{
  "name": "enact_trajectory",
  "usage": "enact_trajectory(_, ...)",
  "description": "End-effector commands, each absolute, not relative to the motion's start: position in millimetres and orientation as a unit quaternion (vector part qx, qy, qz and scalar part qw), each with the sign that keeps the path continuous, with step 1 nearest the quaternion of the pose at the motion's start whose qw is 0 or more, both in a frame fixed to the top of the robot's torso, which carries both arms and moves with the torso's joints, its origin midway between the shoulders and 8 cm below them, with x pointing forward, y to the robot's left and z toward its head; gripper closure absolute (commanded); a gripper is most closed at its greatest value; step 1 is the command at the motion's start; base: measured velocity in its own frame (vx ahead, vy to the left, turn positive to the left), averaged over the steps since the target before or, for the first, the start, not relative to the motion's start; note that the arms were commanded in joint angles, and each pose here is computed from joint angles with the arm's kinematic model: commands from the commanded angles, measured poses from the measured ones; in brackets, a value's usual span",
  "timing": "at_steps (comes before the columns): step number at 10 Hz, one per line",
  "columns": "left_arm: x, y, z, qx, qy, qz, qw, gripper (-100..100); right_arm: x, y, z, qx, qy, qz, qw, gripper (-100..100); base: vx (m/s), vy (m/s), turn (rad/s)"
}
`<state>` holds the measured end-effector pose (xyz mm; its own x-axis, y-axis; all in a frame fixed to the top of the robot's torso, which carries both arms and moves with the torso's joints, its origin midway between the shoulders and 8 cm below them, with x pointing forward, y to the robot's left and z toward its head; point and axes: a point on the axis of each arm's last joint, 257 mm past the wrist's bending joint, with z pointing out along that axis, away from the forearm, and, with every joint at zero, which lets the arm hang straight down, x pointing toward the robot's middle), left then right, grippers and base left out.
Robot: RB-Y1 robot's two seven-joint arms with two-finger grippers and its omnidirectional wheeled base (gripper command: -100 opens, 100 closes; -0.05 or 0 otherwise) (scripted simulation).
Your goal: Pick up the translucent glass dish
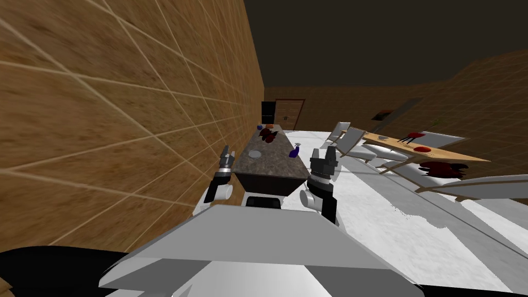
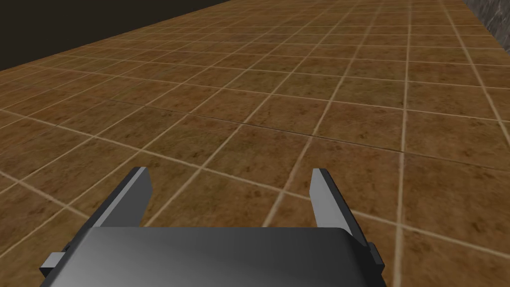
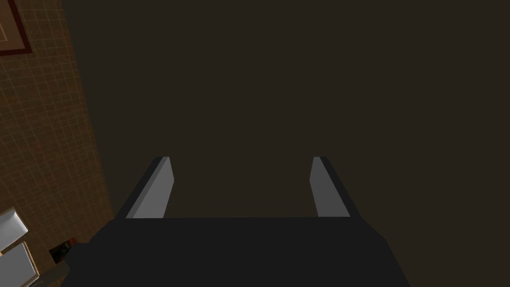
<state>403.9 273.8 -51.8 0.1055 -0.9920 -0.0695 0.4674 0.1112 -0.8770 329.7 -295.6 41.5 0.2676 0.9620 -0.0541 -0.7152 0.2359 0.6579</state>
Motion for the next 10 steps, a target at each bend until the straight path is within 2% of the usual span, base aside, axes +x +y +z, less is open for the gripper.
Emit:
enact_trajectory(1, 419, 272, -61, -0.365, 0.381, -0.557, 0.641, -100, 330, -296, 42, 0.265, 0.233, 0.559, 0.751, 0, -0.040, -0.002, -0.065)
enact_trajectory(10, 497, 276, -110, -0.403, 0.461, -0.516, 0.599, -100, 330, -296, 42, 0.265, 0.233, 0.559, 0.751, 0, -0.044, -0.005, -0.077)
